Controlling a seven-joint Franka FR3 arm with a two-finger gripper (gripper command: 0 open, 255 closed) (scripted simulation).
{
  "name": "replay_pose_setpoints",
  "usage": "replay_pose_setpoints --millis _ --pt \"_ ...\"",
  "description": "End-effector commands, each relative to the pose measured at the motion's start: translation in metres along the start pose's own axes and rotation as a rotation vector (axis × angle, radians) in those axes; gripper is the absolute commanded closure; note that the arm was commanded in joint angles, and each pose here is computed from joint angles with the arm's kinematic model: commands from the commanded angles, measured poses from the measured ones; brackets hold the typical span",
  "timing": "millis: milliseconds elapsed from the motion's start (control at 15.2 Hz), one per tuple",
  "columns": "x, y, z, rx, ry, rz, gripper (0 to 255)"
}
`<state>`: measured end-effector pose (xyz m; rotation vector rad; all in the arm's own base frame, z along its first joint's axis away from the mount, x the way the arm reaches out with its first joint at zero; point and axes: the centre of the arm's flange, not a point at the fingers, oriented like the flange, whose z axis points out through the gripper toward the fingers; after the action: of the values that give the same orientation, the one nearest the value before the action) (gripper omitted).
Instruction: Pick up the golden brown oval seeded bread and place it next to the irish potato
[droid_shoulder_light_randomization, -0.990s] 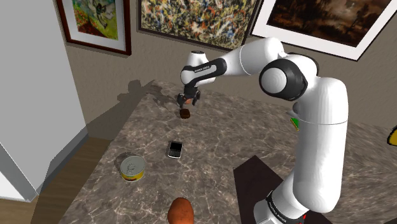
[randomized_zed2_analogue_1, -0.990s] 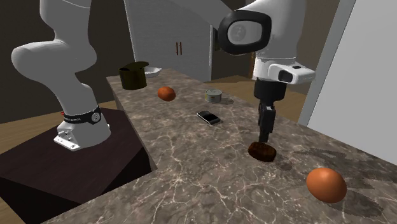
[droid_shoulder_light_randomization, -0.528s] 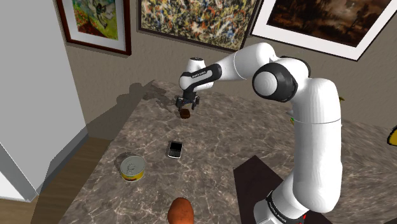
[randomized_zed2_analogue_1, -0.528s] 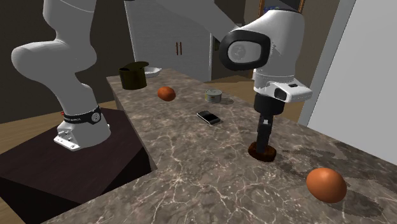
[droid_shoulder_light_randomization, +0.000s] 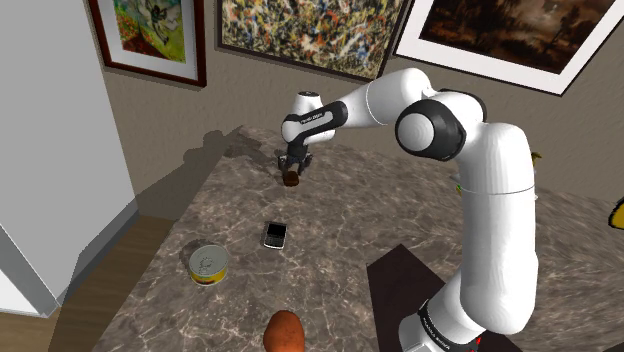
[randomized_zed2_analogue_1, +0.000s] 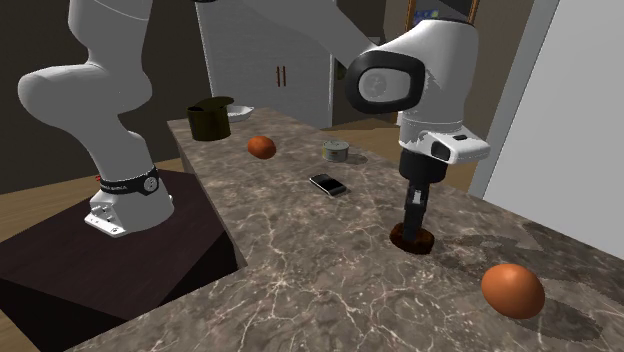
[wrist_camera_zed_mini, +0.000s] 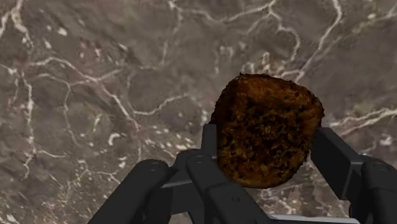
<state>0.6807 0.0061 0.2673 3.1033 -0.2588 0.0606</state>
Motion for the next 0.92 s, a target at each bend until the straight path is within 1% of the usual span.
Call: replay_pose_setpoints --millis 0,462,528,594,726,792,858 --pt "0.0 0.0 0.0 0.0 0.0 0.0 255" --pt "0.001 0.003 -0.001 0.0 0.0 0.0 255" --pt "0.004 0.009 -0.006 -0.001 0.012 0.006 255" --pt "0.004 0.009 -0.006 -0.001 0.012 0.006 0" --pt "-0.019 -0.02 -0.009 -0.106 0.004 -0.16 0" --pt "-0.022 -0.022 -0.009 -0.118 0.003 -0.178 0" --pt "-0.022 -0.022 -0.004 -0.118 0.003 -0.178 0"
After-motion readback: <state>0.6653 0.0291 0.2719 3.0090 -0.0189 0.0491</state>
